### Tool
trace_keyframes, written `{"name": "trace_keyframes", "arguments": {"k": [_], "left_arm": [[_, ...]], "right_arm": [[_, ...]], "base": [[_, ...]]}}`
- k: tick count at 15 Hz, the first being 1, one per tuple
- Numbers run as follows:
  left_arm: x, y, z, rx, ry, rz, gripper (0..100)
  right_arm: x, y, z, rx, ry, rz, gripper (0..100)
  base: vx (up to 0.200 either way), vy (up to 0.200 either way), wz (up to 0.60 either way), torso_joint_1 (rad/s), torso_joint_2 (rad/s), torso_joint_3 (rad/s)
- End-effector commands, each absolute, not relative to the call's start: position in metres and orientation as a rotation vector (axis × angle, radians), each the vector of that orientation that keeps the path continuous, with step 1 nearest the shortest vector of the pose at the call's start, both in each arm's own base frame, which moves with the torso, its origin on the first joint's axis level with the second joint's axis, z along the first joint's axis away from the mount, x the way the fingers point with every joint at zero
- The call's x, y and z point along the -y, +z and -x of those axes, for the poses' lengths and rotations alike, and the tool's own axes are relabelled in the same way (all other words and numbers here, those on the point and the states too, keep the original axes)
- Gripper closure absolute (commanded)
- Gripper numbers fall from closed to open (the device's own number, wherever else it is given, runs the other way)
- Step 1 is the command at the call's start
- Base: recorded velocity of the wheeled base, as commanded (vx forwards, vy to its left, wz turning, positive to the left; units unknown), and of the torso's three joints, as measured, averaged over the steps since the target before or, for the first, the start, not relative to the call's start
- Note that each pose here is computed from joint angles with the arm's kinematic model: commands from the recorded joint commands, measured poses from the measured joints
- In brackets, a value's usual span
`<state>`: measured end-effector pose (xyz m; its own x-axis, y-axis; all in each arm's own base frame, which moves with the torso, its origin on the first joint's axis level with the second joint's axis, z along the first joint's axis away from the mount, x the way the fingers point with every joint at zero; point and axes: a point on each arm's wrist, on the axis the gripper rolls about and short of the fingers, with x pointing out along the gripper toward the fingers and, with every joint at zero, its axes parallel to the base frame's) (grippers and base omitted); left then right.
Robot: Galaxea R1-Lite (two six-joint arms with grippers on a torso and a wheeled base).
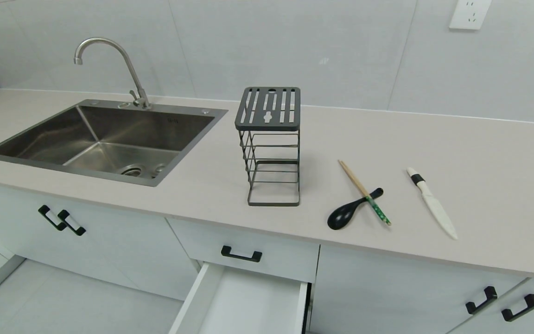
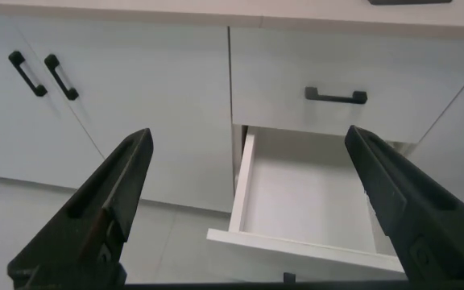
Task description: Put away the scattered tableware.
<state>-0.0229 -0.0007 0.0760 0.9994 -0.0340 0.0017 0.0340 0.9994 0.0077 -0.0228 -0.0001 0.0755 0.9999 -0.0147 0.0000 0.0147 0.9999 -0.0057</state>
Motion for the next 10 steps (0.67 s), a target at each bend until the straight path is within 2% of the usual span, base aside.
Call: {"name": "trace_keyframes", "arguments": {"k": [1,6,9,10], "left_arm": [[0.0007,0.0761,0.0229,0.003,-0.034,-0.008,0],[0.0007,0.0759,0.0229,0.002,-0.034,-0.008,0],[0.0007,0.0759,0.0229,0.002,-0.034,-0.008,0],[0.0007,0.0759,0.0229,0.002,-0.034,-0.008,0]], "right_arm": [[0.0001,0.0755,0.0228,0.0,-0.015,0.006,100],[0.0001,0.0755,0.0227,-0.002,-0.015,0.006,100],[0.0001,0.0755,0.0227,-0.002,-0.017,0.006,100],[0.0001,0.0755,0.0228,0.0,-0.017,0.005,100]], "base": [[0.0,0.0,0.0,0.286,-0.55,-0.266],[0.0,0.0,0.0,0.294,-0.57,-0.277],[0.0,0.0,0.6,0.186,-0.36,-0.17],[0.0,0.0,0.0,0.046,-0.08,-0.036]]}}
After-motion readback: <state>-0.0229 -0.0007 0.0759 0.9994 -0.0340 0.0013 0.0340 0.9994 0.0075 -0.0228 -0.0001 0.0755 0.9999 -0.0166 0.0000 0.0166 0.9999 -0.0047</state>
